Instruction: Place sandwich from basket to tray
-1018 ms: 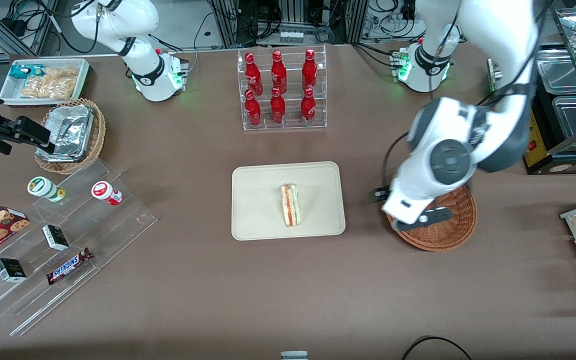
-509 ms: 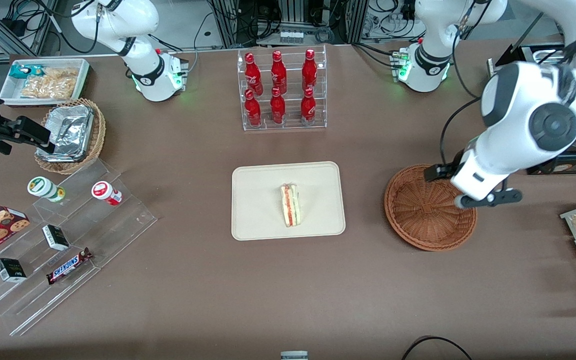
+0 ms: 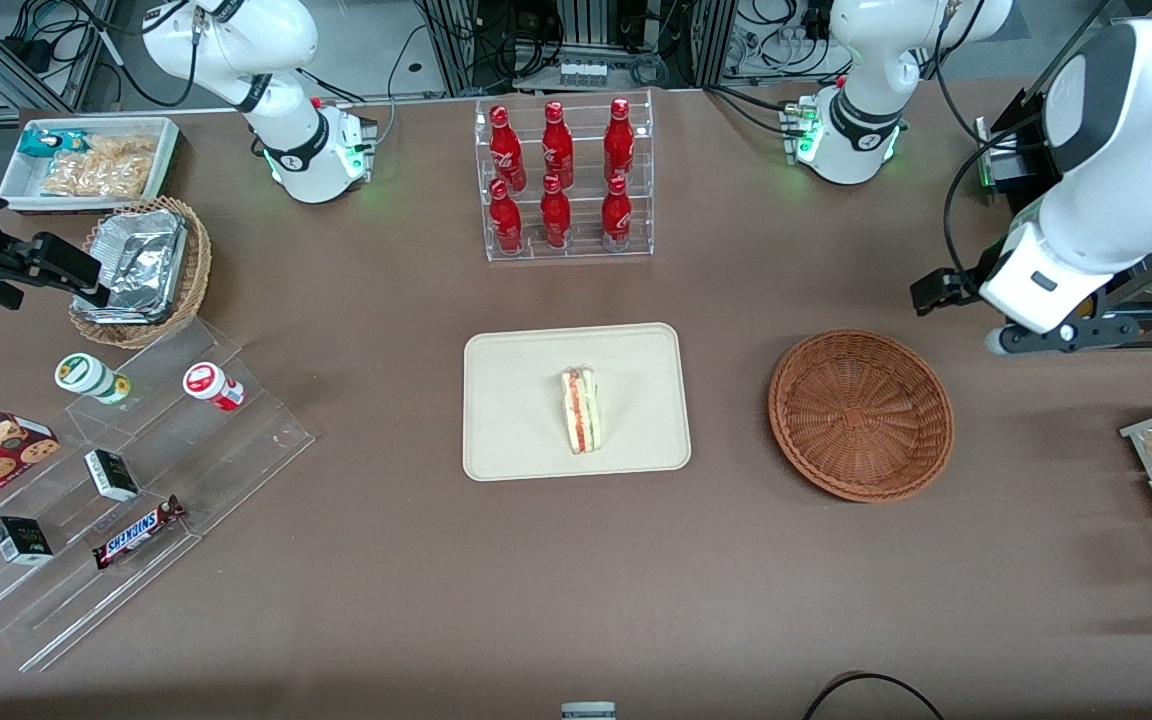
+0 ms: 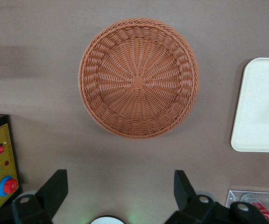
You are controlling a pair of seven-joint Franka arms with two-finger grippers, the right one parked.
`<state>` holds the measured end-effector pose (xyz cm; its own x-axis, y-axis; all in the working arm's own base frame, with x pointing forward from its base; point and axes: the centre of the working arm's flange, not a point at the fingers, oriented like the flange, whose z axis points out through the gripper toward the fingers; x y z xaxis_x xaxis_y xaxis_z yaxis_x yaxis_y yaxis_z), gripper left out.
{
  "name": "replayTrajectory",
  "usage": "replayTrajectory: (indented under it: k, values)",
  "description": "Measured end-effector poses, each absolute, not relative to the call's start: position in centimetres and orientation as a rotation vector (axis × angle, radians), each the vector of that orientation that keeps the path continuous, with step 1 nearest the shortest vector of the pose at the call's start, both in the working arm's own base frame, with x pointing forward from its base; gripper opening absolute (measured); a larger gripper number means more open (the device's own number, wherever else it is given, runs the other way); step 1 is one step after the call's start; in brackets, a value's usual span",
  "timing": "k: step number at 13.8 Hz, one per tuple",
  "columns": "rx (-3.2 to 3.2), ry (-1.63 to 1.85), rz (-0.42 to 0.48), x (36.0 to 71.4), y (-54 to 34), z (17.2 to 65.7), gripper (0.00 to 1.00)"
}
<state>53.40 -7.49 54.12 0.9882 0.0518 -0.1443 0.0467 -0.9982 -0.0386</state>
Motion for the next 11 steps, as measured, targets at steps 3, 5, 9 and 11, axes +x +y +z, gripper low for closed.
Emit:
replayTrajectory:
  k: [3, 5, 9, 11]
  values:
    - [-3.105, -0.014, 0.196, 53.3, -5.6, 55.9, 1.00]
    - [-3.114, -0.014, 0.165, 53.6, -3.7, 56.9, 1.00]
    - [-3.123, -0.036, 0.116, 54.4, -2.3, 58.1, 1.00]
    - [-3.126, -0.046, 0.105, 55.2, -1.8, 58.3, 1.00]
